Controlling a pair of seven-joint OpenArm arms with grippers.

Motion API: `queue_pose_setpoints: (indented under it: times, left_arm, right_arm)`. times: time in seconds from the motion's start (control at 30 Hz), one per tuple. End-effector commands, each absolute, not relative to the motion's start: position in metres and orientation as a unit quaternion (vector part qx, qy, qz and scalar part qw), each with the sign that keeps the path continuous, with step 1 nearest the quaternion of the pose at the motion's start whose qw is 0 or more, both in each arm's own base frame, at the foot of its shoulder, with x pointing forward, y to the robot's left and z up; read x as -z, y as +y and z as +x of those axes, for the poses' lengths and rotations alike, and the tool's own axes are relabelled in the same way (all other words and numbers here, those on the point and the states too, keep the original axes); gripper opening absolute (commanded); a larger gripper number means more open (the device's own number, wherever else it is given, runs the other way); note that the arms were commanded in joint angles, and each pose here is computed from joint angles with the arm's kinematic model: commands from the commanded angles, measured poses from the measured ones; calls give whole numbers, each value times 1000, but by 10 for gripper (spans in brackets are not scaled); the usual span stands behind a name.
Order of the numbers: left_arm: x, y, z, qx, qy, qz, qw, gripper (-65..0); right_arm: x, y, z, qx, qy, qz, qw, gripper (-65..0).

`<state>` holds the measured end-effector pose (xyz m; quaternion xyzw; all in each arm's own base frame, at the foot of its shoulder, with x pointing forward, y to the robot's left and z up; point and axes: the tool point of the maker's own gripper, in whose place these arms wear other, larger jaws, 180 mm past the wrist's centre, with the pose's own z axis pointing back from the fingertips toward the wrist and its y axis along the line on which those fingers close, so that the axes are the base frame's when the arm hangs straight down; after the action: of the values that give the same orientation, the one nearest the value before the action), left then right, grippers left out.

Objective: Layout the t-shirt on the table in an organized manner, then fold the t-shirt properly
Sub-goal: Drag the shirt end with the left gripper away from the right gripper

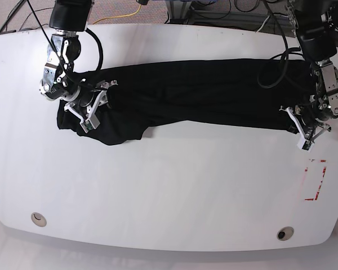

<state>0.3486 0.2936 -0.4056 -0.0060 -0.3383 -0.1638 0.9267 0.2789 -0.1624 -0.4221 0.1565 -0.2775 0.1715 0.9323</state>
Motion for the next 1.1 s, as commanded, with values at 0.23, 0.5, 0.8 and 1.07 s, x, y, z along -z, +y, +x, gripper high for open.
queue_pose_setpoints:
  times: [0.23, 0.5, 0.8, 1.07]
  left_arm:
    - [333, 294, 365, 208, -422, 53, 881, -646]
    - [308, 283, 356, 243, -436, 82, 863, -646]
    - [293, 265, 331, 282, -439, 103, 847, -646]
    - [292, 267, 299, 293, -425, 121, 848, -646]
  right_arm:
    - [423, -172, 278, -177, -266, 140, 937, -457]
    - [423, -172, 278, -177, -266, 140, 937, -457]
    - [423, -172, 278, -177, -266, 140, 937, -457]
    - [423, -171, 278, -177, -266, 140, 937, -457]
